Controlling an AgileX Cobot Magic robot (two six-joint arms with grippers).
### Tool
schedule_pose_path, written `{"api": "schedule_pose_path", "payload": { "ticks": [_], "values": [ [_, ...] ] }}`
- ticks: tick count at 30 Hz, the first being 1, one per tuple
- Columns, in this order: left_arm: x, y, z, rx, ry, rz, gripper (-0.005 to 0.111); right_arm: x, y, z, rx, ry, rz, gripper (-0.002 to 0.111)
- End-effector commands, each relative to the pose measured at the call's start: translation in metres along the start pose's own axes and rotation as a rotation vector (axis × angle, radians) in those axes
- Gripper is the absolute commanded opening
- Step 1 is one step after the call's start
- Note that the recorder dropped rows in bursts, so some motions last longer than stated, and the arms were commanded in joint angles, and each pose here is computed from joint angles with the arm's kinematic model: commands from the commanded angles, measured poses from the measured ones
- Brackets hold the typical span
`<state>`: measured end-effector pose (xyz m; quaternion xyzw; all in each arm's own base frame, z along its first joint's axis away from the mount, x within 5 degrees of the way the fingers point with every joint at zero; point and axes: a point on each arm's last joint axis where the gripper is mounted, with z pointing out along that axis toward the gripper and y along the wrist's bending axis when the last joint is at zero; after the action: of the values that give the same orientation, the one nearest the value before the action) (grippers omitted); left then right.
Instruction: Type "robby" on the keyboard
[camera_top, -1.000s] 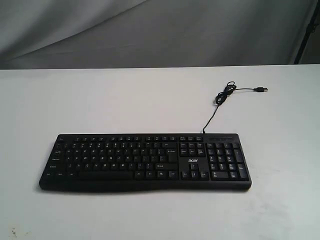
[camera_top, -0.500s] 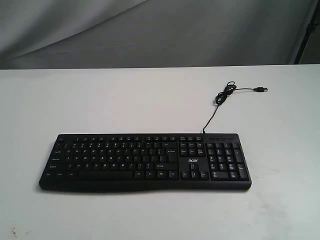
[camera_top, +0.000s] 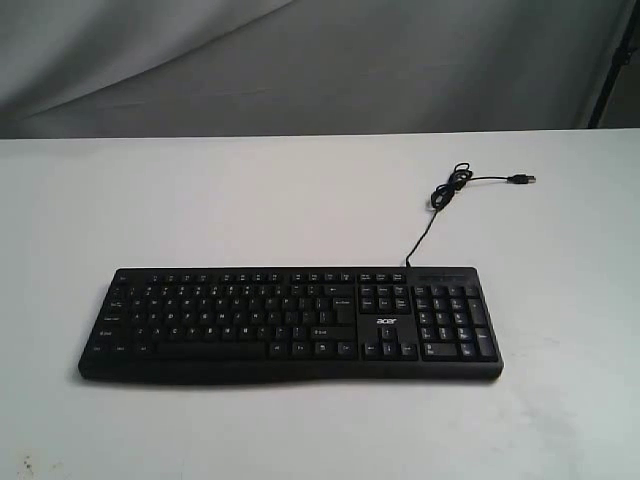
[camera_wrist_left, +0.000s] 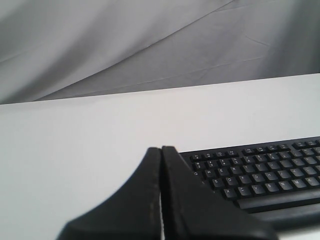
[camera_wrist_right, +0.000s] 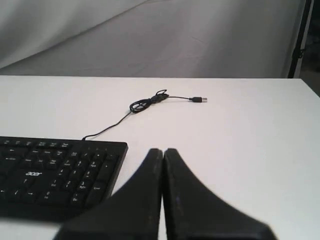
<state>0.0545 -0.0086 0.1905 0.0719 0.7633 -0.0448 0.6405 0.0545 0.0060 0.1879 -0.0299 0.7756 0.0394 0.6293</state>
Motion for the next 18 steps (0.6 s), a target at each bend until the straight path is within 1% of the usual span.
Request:
{"api": "schedule_pose_path", "payload": {
  "ticks": [1, 18],
  "values": [
    [0.0007, -0.0002, 0.0001, 0.004, -0.005, 0.003, 0.0, 0.005, -0.0008, -0.0001, 0.011, 0.041, -0.009, 0.0],
    [0.0007, -0.0002, 0.0001, 0.004, -0.005, 0.003, 0.0, 0.0049, -0.0006, -0.0001, 0.009, 0.04, -0.001, 0.0]
  ]
}}
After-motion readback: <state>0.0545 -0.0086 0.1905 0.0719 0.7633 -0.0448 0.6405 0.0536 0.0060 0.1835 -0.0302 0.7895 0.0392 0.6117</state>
